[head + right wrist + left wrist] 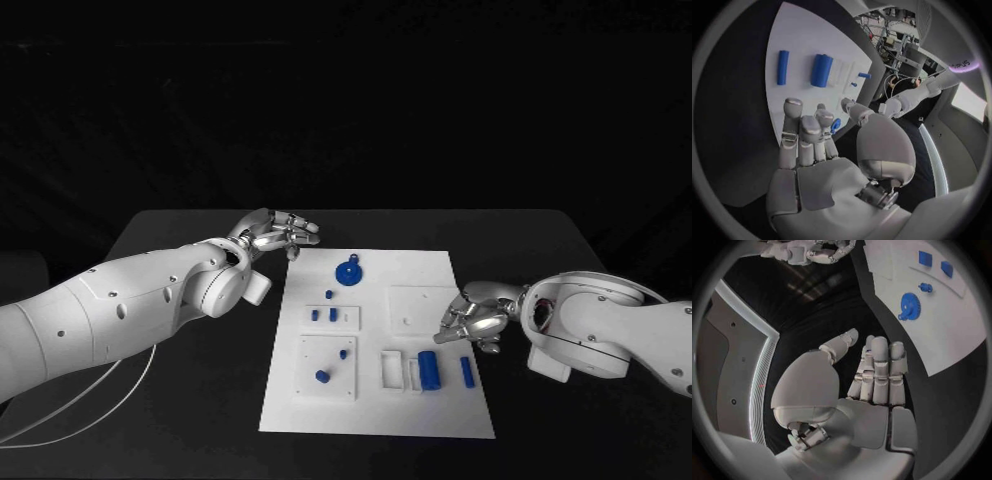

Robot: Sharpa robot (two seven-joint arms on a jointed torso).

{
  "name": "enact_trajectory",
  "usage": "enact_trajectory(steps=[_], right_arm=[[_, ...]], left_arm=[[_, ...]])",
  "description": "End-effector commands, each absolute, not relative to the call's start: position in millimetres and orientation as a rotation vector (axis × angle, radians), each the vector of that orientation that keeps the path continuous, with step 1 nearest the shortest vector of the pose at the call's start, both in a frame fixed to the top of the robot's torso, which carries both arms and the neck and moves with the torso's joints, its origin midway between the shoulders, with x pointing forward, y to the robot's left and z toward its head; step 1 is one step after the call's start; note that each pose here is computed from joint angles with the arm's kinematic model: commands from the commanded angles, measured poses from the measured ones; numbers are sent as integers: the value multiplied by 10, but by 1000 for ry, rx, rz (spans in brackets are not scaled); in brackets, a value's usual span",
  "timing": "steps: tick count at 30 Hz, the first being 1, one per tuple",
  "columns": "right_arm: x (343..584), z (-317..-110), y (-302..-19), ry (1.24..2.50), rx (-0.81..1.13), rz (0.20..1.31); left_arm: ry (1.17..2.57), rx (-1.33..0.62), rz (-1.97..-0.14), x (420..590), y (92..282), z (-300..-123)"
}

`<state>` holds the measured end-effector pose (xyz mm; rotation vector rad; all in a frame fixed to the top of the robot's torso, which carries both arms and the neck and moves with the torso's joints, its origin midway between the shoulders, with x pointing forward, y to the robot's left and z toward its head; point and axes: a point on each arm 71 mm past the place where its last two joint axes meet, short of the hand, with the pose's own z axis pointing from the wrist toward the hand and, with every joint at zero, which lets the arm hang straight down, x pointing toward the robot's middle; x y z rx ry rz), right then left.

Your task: Assemble the parts on the task board

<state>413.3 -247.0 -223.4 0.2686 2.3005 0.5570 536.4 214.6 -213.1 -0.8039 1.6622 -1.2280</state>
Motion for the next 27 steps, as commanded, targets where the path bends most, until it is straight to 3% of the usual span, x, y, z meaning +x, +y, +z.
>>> enact_trajectory(steps=[1, 7, 27], right_arm=[[4054, -2331, -2540, 2407, 326, 403], [4013, -2438, -2546, 2438, 317, 360], [3959, -2680, -2240, 2462, 249, 380]], left_arm=[[1651, -805, -1245, 5343, 2140, -2127], [1650, -804, -1252, 5309, 2145, -2122], [1663, -802, -1268, 5283, 2111, -2125]])
